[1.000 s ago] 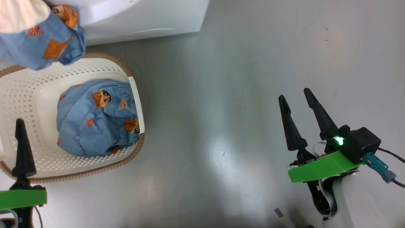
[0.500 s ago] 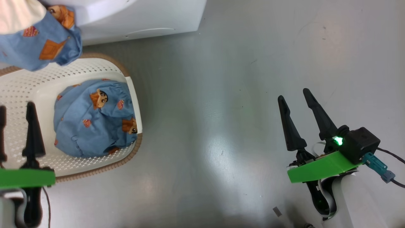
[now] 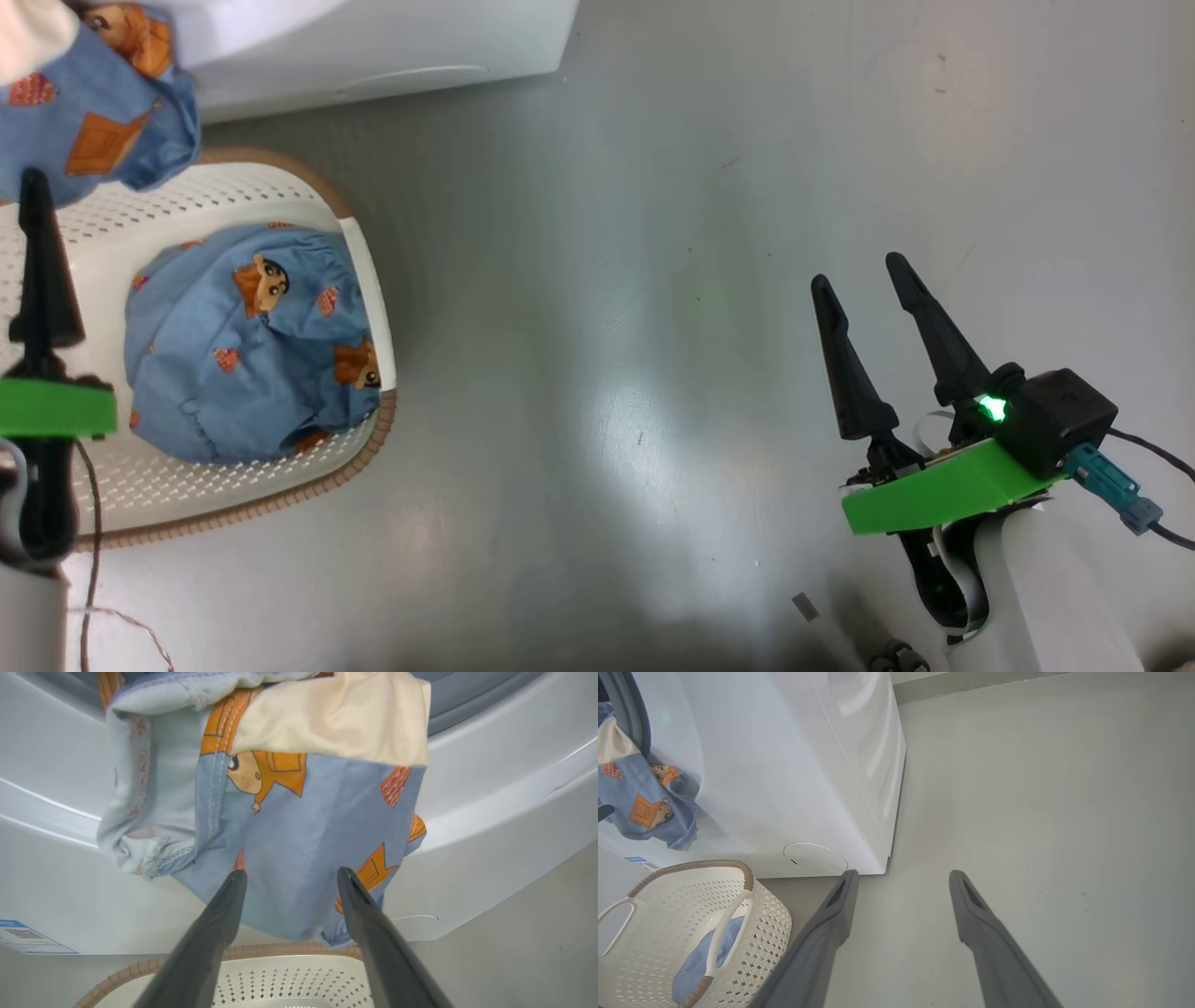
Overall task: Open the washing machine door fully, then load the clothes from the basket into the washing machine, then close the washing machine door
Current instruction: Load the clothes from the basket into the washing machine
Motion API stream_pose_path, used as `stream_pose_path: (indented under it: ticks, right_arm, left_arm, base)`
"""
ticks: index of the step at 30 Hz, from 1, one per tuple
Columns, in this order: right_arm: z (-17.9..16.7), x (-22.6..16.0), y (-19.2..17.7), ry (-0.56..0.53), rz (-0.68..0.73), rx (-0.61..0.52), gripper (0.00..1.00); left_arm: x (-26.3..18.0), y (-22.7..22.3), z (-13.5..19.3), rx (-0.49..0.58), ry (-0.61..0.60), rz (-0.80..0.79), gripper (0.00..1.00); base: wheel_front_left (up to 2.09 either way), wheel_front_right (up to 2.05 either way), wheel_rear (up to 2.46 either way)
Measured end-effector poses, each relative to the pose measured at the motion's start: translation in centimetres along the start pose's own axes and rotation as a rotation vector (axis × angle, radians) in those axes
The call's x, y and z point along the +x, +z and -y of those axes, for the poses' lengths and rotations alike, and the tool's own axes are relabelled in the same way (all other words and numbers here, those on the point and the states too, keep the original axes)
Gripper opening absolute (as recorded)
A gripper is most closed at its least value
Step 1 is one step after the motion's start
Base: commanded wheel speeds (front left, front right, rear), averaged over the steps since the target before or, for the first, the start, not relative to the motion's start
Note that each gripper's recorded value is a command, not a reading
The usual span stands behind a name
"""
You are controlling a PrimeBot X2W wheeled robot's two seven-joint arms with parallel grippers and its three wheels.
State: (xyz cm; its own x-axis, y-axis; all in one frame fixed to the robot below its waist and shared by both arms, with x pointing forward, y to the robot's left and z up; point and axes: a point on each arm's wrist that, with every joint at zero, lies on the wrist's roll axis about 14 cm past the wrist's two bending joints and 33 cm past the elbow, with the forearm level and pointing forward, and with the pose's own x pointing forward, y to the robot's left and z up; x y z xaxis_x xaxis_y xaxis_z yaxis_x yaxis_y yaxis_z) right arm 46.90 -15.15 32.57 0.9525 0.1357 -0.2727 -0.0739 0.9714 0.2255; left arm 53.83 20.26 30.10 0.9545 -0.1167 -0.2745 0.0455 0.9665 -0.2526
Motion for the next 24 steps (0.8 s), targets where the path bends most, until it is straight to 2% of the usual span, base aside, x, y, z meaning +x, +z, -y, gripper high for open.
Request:
stream_pose_path:
  ticks: [7,19,20,22,24]
  right_arm:
    - [0.4,0.0,-0.5,-0.011,-0.012,0.006,1.00]
    - [1.2,-0.1,-1.3,-0.031,-0.029,0.010,1.00]
    - [1.2,-0.1,-1.3,-0.032,-0.030,0.010,1.00]
    - [1.2,-0.1,-1.2,-0.032,-0.028,0.012,1.00]
    - [1.1,0.0,-1.1,-0.031,-0.024,0.016,1.00]
  left_arm:
    - [1.7,-1.1,1.0,-0.006,-0.042,-0.033,1.00]
    - [5.0,-1.2,-0.3,-0.066,-0.008,-0.039,1.00]
    - [5.2,-0.9,-0.3,-0.061,-0.012,-0.034,0.85]
    - [5.4,-0.3,-0.4,-0.050,-0.014,-0.023,0.00]
    - [5.3,0.5,-0.7,-0.044,-0.008,-0.005,0.00]
  base:
    - [0.00,0.00,0.00]
    - [0.00,0.00,0.00]
    - [0.00,0.00,0.00]
    - [0.00,0.00,0.00]
    - [0.00,0.00,0.00]
